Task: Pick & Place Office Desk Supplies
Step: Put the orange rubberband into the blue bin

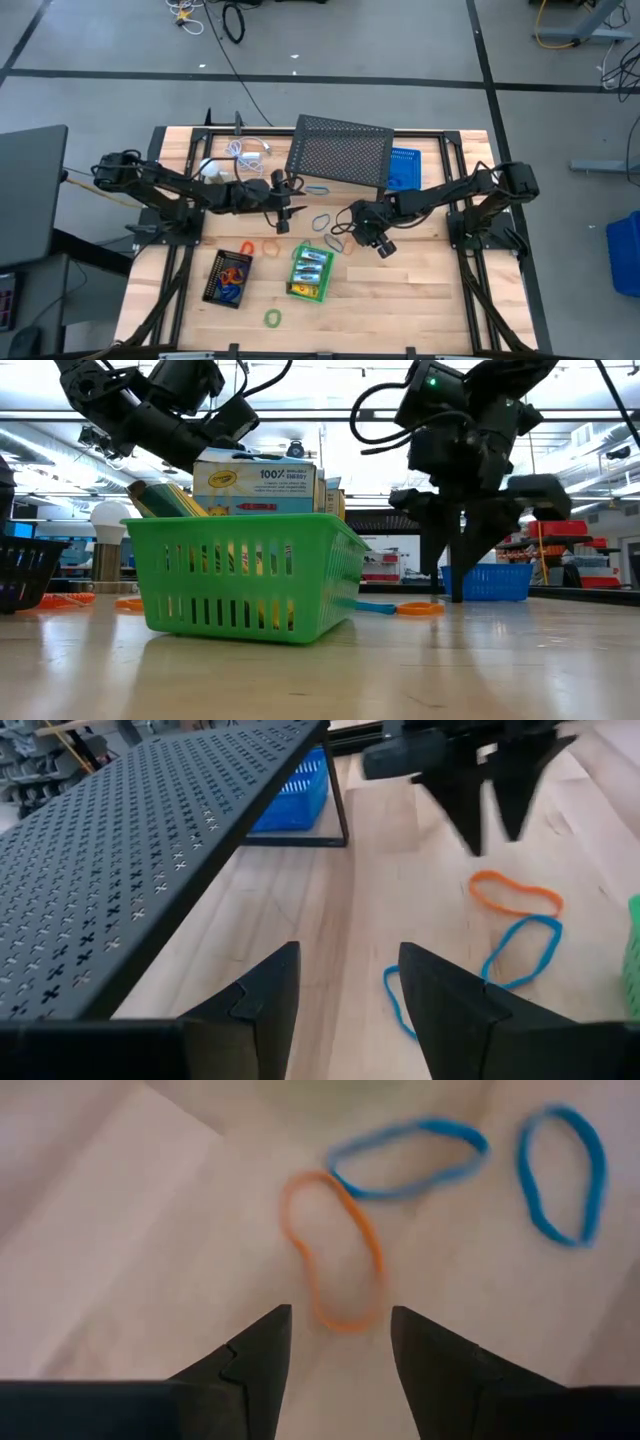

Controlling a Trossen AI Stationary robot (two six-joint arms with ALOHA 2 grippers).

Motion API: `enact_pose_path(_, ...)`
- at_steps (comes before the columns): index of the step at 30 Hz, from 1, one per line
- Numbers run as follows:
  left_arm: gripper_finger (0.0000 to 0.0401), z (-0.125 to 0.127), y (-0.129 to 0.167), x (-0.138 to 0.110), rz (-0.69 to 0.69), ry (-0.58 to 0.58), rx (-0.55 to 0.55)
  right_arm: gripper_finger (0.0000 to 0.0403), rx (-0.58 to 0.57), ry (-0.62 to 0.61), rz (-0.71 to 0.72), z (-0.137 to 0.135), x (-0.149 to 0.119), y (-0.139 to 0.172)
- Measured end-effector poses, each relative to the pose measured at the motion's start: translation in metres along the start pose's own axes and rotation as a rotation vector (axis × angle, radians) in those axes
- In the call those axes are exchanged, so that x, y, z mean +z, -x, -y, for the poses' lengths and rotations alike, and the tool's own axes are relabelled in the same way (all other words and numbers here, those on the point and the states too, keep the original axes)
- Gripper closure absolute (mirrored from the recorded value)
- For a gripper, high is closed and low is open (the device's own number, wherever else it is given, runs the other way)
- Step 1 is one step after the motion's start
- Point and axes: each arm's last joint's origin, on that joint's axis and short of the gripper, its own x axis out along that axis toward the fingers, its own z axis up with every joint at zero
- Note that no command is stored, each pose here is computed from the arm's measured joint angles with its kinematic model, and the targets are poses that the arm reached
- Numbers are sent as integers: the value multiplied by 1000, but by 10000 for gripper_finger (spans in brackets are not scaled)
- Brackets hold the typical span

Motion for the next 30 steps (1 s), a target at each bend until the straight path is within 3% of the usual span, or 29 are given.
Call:
enact_pose_path(6, 221, 0, 0, 0, 0, -19, 1, 222, 45, 45, 50, -14, 12, -12)
enact_pose_path(11, 221, 0, 0, 0, 0, -27, 1, 222, -15, 50, -31, -19, 11, -29)
enact_pose_path(20, 221, 0, 0, 0, 1, -38, 1, 229, -16, 45, -55, -17, 9, -41)
enact_pose_path(24, 221, 0, 0, 0, 1, -38, 0, 276, -4, 44, -60, -18, 8, -41)
enact_pose_path(30, 221, 0, 0, 0, 1, -37, 0, 391, -7, 41, -61, -17, 8, -42)
